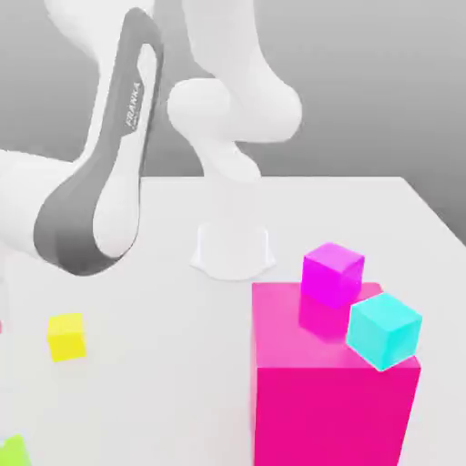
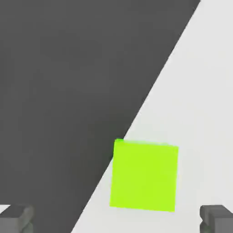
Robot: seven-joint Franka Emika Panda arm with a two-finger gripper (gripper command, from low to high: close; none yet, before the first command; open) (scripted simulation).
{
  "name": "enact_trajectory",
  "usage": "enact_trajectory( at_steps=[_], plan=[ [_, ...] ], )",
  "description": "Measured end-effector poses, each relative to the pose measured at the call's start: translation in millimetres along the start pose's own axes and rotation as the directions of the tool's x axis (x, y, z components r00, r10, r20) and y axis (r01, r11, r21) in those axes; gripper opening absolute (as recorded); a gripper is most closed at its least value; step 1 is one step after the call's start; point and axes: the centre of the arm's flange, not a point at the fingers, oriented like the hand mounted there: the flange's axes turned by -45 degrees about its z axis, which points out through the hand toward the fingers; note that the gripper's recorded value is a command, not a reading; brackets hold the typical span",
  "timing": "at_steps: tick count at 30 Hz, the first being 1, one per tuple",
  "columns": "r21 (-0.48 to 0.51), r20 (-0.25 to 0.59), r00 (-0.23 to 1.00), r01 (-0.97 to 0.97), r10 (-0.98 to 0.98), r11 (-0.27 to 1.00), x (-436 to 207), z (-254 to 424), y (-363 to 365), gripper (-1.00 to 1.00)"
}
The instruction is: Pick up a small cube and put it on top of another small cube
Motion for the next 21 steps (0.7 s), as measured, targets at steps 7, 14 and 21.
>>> enact_trajectory(
  at_steps=[7,14,21],
  plan=[
    [-0.003,0.004,1.000,-0.010,0.010,1.000,0.7,46.4,2.4,-1.00],
    [-0.003,0.005,1.000,0.003,-0.003,1.000,-1.7,-4.2,0.1,-1.00],
    [0.000,0.007,0.883,0.469,-0.469,0.883,-102.0,-98.6,-67.5,-1.00]
  ],
)
